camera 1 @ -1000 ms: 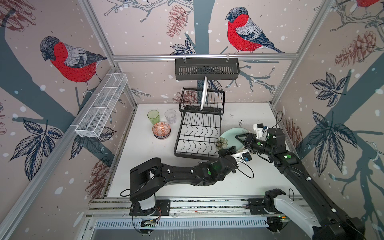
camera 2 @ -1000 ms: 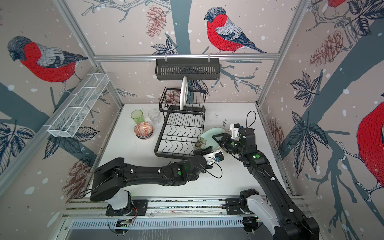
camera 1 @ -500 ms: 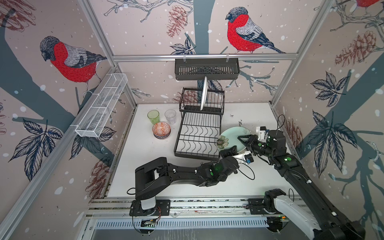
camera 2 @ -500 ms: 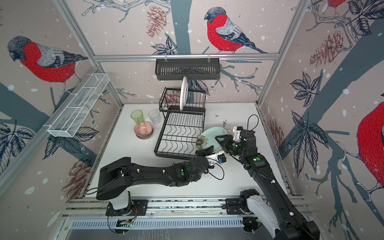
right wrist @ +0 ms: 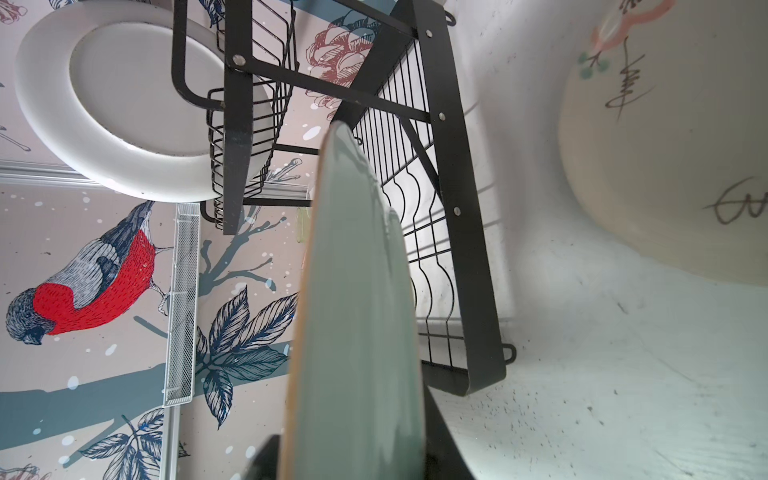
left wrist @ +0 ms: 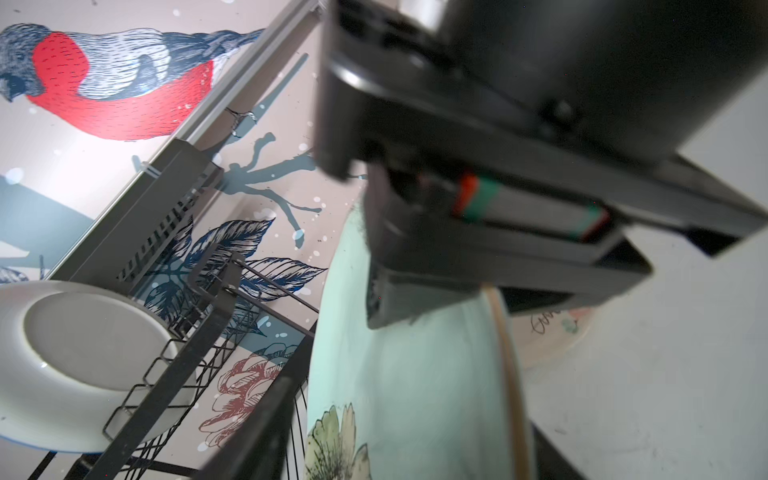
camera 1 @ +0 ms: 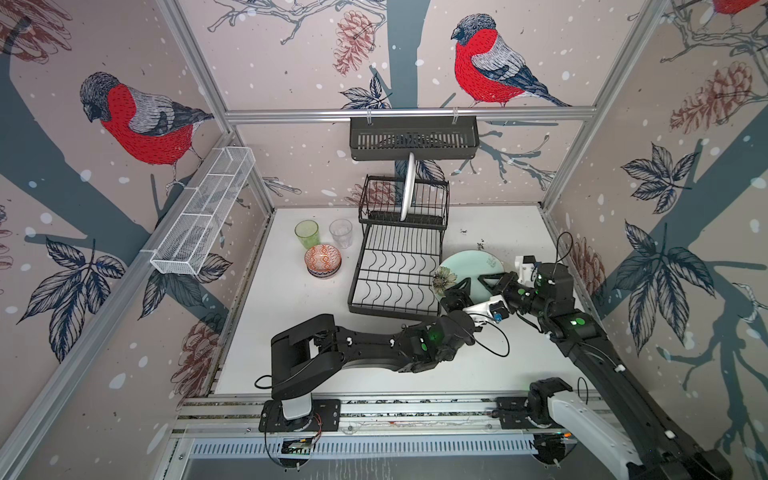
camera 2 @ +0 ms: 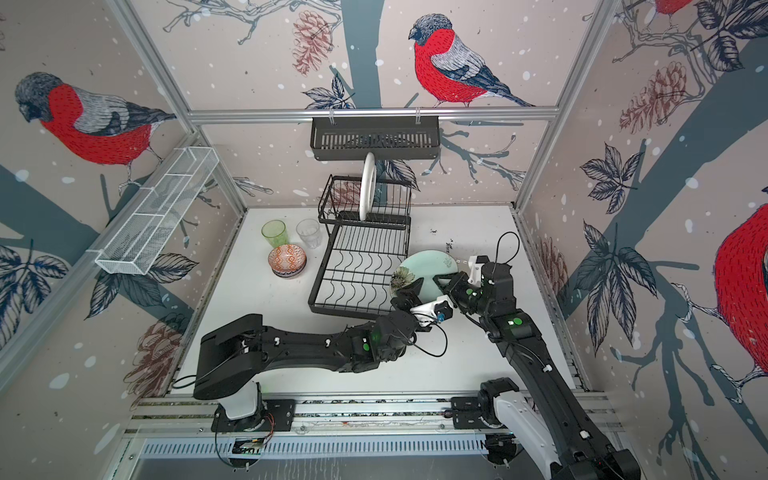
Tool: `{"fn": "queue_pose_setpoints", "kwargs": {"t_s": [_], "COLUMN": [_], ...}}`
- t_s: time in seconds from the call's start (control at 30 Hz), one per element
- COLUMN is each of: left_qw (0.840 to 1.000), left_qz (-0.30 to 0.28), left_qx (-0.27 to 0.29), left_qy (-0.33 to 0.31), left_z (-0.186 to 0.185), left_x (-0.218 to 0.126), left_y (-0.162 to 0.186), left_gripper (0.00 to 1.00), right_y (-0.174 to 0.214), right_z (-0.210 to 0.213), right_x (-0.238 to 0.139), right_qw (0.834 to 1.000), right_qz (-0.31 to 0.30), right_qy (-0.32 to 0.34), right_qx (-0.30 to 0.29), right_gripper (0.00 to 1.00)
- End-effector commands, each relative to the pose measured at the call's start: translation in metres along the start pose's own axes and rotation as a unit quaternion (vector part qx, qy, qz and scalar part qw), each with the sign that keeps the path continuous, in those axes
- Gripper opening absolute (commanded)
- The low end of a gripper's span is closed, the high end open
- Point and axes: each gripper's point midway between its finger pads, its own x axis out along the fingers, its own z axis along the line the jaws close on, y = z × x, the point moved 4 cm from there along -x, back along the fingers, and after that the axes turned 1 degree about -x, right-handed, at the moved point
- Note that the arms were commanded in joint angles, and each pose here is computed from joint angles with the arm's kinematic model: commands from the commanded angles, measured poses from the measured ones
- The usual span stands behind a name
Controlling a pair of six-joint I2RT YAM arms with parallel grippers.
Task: Unload the mixed dishes from the dish rack
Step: 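Open the left gripper and pull it back while the right holds the mint plate, then carry the mint plate over the floral plate while the left moves to the rack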
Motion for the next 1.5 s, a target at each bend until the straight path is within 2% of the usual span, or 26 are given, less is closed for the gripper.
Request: {"fn": "queue_pose_setpoints", "kwargs": {"t_s": [0.0, 0.37, 0.5, 0.73, 1.27, 1.47], "left_qw": [0.997, 0.996, 0.993, 0.983, 0.973, 0.961], "left_qz": [-0.031, -0.024, -0.028, -0.025, -0.001, -0.015], "left_qx": [-0.056, -0.066, -0.101, -0.179, -0.23, -0.277], "left_qy": [-0.042, -0.05, -0.053, -0.043, -0.032, 0.0], "left_z": [0.019, 0.025, 0.036, 0.067, 0.095, 0.104], "left_x": [-0.002, -0.006, -0.01, -0.02, -0.039, -0.047], "left_y": [-0.015, -0.01, -0.011, 0.007, 0.035, 0.041], "left_gripper": [0.98, 0.98, 0.98, 0.98, 0.98, 0.98], "right_y": [-0.009, -0.028, -0.036, -0.047, -0.068, -0.076], "right_z": [0.016, 0.009, 0.002, -0.002, -0.023, -0.041], "right_x": [-0.005, -0.015, -0.019, -0.025, -0.044, -0.05], "right_qw": [0.999, 0.998, 0.997, 0.995, 0.991, 0.988], "right_qz": [-0.019, -0.056, -0.074, -0.096, -0.13, -0.142], "right_qy": [-0.036, -0.026, -0.009, 0.005, 0.035, 0.052], "right_qx": [-0.026, -0.033, -0.035, -0.04, -0.025, -0.023], "right_gripper": [0.03, 0.01, 0.0, 0.0, 0.0, 0.0]}}
